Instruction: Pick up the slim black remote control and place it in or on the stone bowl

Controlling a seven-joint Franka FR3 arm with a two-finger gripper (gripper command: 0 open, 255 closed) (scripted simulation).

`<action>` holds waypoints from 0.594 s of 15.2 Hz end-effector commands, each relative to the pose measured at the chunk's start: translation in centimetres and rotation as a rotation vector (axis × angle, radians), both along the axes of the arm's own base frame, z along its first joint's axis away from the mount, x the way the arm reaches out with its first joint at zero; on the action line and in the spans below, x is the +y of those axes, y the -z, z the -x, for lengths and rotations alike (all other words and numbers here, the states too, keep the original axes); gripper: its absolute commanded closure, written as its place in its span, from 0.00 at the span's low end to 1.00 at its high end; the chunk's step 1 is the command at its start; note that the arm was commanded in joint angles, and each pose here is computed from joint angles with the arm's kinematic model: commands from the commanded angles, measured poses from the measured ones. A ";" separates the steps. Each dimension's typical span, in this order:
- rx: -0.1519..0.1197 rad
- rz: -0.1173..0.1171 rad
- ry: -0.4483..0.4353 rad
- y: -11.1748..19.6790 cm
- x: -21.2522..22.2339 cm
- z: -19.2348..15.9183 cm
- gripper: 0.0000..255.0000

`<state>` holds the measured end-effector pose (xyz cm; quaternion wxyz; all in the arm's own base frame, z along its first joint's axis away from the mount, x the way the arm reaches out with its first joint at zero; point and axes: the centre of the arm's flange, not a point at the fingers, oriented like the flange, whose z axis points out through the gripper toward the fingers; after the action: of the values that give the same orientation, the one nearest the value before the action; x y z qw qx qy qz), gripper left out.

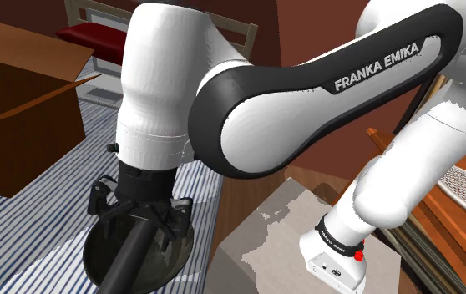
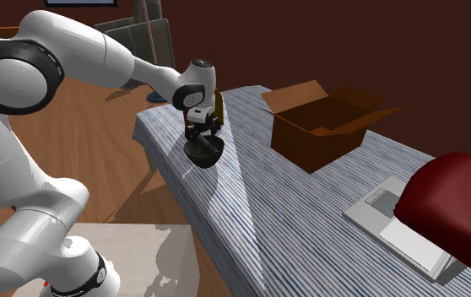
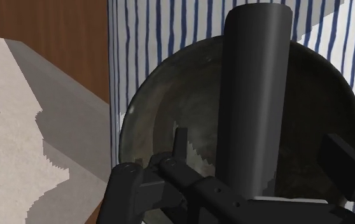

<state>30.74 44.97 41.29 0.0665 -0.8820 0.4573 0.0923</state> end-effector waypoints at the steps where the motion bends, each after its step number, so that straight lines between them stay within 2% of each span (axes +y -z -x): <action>1: 0.000 0.000 0.000 0.2 0.0 0.1 0.00; 5: 0.000 0.000 0.000 -4.7 -1.0 -0.4 0.00; 9: 0.000 0.000 0.000 -4.7 -1.0 -0.4 0.00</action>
<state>31.16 43.93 45.91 0.0665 -0.8820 0.4573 0.0923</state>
